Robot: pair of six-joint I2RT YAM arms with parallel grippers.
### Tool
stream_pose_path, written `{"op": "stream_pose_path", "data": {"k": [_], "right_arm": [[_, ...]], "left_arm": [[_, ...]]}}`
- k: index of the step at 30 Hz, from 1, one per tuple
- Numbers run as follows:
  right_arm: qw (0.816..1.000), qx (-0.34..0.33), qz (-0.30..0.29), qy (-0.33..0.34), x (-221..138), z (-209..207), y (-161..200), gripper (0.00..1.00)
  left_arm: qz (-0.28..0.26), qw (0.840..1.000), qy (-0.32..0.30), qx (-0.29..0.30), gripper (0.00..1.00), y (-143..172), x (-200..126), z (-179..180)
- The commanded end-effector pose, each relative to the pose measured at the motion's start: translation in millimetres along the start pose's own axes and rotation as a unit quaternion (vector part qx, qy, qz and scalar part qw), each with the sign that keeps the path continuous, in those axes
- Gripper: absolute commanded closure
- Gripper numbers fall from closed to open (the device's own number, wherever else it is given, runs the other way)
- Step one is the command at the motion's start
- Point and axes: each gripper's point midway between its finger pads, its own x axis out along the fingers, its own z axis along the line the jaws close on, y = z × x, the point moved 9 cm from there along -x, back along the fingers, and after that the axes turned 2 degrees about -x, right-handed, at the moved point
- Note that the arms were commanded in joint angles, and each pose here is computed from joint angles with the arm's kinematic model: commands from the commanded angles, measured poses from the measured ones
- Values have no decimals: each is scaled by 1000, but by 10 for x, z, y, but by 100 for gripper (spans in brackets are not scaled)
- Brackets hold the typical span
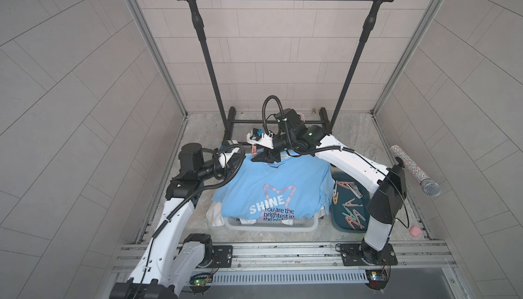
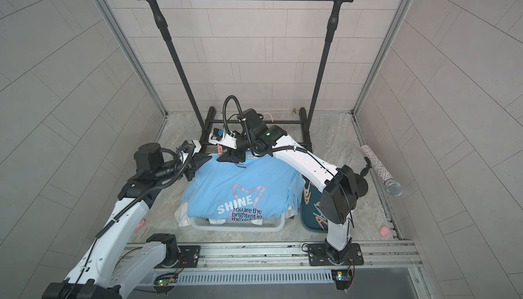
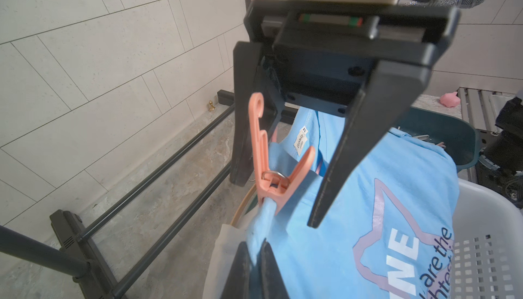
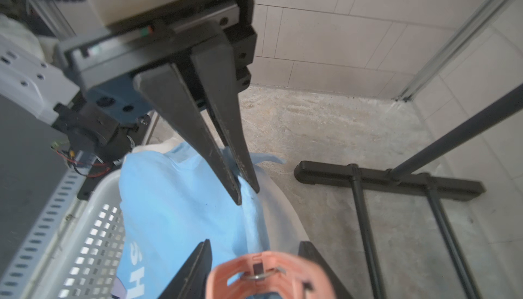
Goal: Use clothespins to secure the t-shirt on both sides of the hanger
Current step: Pick up the hanger from the basket, then hang the hanger on the clothesline.
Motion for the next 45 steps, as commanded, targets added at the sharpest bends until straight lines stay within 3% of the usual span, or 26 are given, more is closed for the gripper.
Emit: {"op": "stream_pose_path", "data": {"k": [1,4,7,12,17,21,25,29,34,45], "right_arm": [[999,-19,-14,26,-177,56,-166,30],[997,-28,-26,70,-301,30,-265,22],[990,-38,-41,133,-468,12,-365,21],[962,-41,-113,245,-929,64,-653,20],[914,7,-227,335,-1586,301,-942,22],[839,85,-303,443,-2181,527,-927,24],[806,66,-327,488,-2511,827,-785,24],[790,77,-319,517,-2688,1026,-596,24],[779,101,-257,563,-2728,1127,-288,24],[740,121,-215,625,-2756,1223,92,24]], "left_arm": [[-44,998,-17,35,100,-179,-40,40],[-46,998,-28,32,100,-190,-38,62],[-47,998,-38,25,100,-194,-38,83],[-82,995,-53,4,100,-300,-55,119],[-134,987,-82,-29,100,-491,-177,107],[-181,979,-93,-33,100,-697,-391,-40],[-206,976,-64,-22,100,-850,-592,-271],[-204,978,-50,-8,100,-901,-714,-426],[-223,975,-25,-1,100,-954,-817,-570],[-295,955,39,1,100,-1189,-1084,-862]]}}
